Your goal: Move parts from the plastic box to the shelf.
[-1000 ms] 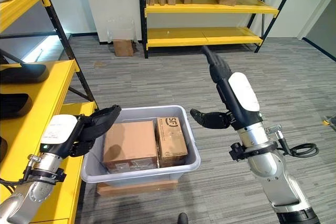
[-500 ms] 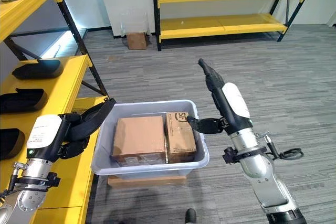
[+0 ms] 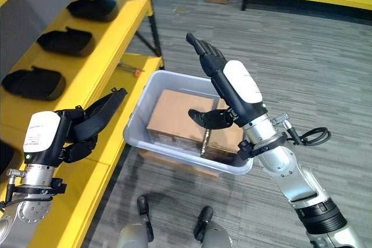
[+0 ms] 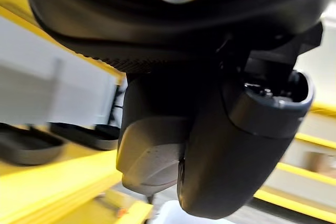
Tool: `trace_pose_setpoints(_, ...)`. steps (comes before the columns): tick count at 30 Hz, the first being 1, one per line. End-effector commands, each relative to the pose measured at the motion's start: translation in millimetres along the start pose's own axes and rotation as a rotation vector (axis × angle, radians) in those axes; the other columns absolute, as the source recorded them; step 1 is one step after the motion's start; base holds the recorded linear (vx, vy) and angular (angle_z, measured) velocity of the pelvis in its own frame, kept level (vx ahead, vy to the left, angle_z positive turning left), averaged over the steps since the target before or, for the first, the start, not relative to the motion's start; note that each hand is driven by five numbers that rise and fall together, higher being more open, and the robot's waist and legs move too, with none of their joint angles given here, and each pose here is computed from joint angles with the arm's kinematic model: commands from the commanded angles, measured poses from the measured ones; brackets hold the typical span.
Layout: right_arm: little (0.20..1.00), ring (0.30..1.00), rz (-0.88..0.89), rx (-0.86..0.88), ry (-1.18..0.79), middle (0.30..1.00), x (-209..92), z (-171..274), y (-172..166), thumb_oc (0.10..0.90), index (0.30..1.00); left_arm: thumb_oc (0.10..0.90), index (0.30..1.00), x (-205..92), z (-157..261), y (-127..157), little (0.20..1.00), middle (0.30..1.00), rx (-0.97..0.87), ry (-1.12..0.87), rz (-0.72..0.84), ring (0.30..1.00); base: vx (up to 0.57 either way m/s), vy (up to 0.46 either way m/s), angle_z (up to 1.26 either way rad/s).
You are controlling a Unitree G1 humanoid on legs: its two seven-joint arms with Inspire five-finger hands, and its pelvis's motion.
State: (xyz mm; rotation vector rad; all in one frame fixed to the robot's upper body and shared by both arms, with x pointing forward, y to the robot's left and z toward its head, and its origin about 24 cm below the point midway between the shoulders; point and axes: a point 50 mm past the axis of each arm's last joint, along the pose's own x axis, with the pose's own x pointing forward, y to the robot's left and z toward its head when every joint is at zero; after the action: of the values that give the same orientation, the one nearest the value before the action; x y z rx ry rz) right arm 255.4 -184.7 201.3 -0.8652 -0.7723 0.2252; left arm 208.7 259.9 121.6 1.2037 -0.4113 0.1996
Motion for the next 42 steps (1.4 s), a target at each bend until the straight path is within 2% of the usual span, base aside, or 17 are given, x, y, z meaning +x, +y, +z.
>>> trace_pose_setpoints(1,1.0,1.0,-0.172,0.002,-0.222,1.0,12,34,-29,0.9,1.0,0.4,0.3,21,35,52,0.3,0.3,-0.011,-0.217,0.321,0.3,-0.11,0.015,1.2)
trace_pose_setpoints(8,1.0,1.0,-0.226,-0.03,-0.158,1.0,-1,26,-36,0.9,1.0,0.4,0.3,19,38,56,0.3,0.3,-0.01,-0.227,0.338,0.3,-0.05,0.08,1.05)
trace_pose_setpoints(30,1.0,1.0,-0.218,0.02,-0.039,1.0,-15,12,-18,0.9,1.0,0.4,0.3,15,37,55,0.3,0.3,0.04,-0.215,0.354,0.3,0.02,0.199,0.33)
trace_pose_setpoints(36,1.0,1.0,-0.21,0.017,-0.023,1.0,-17,9,-13,0.9,1.0,0.4,0.3,19,35,48,0.3,0.3,0.043,-0.212,0.32,0.3,0.02,0.287,0.78)
trace_pose_setpoints(42,1.0,1.0,-0.183,-0.001,0.004,1.0,-33,9,-22,0.9,1.0,0.4,0.3,21,33,36,0.3,0.3,-0.006,-0.19,0.24,0.3,0.06,-0.015,0.95)
